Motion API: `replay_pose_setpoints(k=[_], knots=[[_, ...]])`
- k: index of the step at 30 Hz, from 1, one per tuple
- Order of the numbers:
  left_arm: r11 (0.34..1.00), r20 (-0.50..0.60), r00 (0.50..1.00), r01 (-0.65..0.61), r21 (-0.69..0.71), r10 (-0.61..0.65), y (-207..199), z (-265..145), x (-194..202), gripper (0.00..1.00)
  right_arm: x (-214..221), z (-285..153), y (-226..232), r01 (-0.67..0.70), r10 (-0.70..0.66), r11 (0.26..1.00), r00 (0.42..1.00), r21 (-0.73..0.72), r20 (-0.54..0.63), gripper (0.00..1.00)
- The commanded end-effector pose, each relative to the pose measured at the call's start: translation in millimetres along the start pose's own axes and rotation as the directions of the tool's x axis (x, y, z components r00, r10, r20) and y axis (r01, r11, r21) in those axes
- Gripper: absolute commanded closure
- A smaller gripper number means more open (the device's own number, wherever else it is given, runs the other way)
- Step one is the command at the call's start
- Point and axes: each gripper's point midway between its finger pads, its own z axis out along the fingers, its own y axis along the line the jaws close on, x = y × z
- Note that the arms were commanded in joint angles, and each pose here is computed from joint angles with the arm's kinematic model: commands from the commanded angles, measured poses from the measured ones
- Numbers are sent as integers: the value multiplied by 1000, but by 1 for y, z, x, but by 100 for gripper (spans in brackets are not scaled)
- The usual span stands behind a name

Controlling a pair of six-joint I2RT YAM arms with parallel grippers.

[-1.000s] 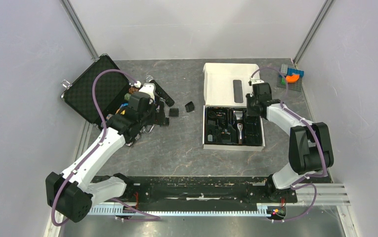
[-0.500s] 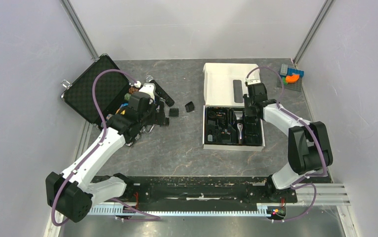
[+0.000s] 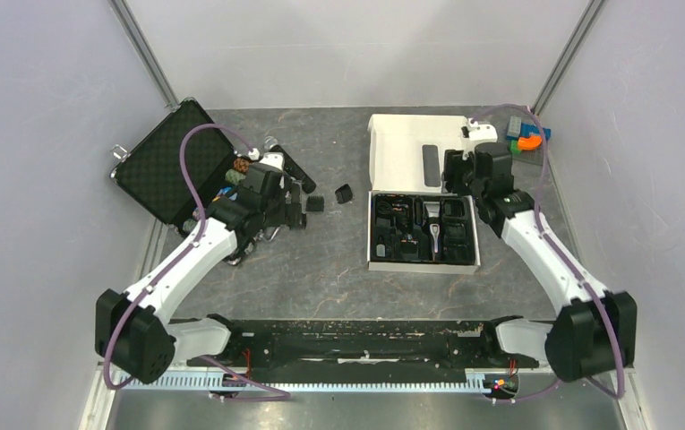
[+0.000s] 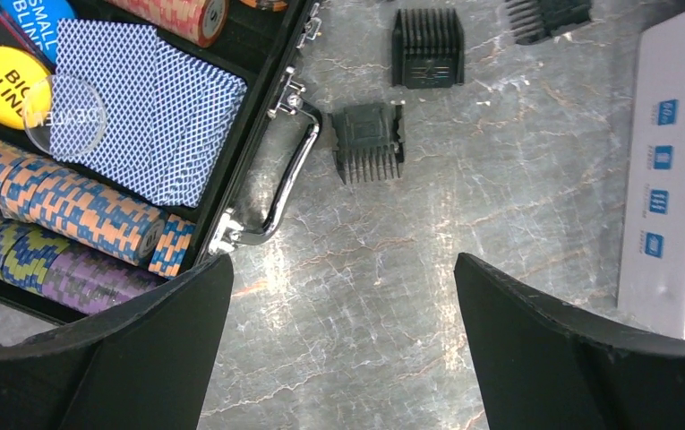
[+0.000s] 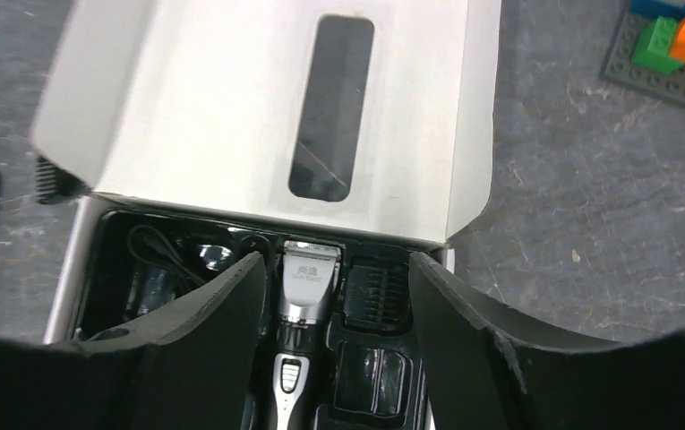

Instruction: Sort the hair-cutting tools

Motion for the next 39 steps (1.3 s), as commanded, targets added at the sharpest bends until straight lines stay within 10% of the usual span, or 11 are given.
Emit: replay_pose_setpoints(k=[1, 39], knots=[[992, -7, 994, 104, -78, -105, 3, 8, -12, 0, -25, -20, 17, -20, 37, 994, 985, -103, 168, 33], [992, -336, 941, 9, -126, -51, -44, 145, 35, 55, -7, -31, 18, 9, 24, 991, 969, -133, 246, 17]])
